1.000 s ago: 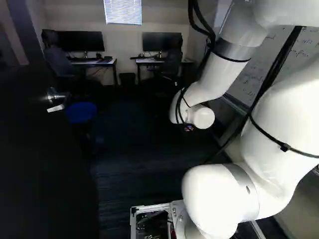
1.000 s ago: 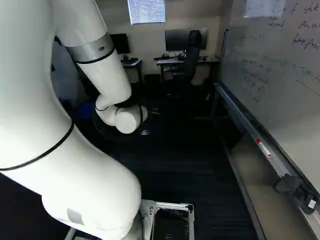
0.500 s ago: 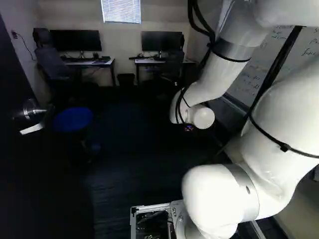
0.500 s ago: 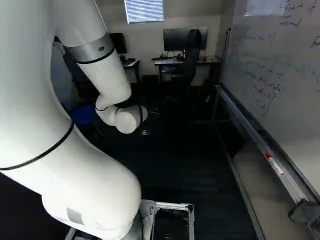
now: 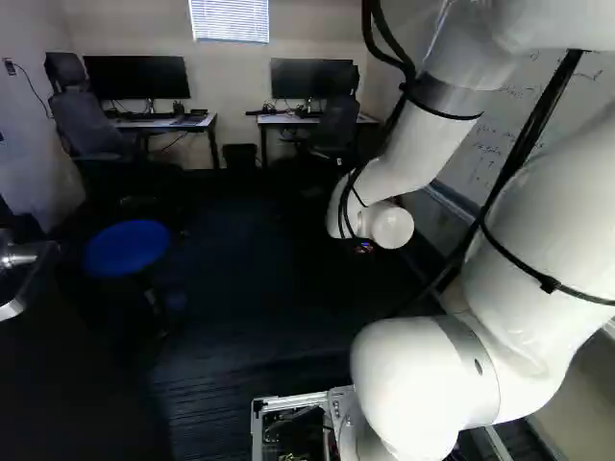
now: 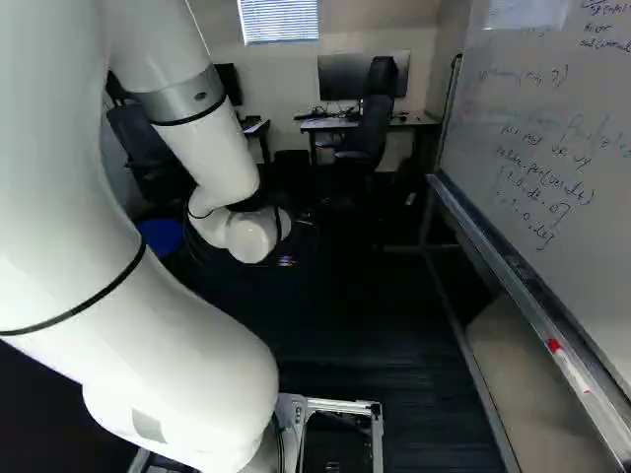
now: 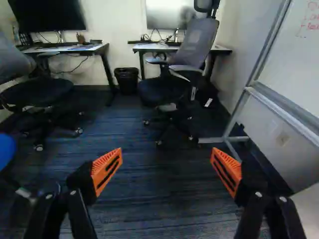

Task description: Open the door and move inside

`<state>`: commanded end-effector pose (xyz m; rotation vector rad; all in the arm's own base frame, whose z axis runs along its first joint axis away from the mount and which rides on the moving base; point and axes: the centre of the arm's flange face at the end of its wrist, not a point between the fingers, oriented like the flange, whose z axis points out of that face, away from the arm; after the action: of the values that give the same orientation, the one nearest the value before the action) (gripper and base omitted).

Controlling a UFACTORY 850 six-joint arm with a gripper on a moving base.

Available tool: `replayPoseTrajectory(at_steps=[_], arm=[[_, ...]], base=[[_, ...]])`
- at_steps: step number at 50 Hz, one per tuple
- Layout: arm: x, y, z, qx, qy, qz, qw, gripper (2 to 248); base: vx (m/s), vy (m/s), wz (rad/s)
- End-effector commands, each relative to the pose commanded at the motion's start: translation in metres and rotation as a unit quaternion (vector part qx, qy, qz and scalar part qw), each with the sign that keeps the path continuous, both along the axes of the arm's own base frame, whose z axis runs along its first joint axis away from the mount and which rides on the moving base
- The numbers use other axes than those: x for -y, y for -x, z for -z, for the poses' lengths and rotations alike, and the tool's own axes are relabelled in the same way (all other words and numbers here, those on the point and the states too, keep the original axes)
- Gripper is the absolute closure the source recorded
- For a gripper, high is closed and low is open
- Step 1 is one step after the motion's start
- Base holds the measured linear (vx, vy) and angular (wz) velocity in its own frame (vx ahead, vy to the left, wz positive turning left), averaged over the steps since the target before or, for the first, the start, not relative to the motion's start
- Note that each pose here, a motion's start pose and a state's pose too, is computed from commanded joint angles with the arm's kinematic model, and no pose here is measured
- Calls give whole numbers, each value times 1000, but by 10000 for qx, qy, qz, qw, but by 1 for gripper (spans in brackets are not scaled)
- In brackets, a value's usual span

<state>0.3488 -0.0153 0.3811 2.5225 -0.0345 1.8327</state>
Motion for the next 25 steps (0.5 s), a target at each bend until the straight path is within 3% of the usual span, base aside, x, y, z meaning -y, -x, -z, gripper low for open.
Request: replayPoseTrajectory(at_steps=[25], arm=[[0,0,0,0,0,0,10000,3]], base=[[197,1,-6]])
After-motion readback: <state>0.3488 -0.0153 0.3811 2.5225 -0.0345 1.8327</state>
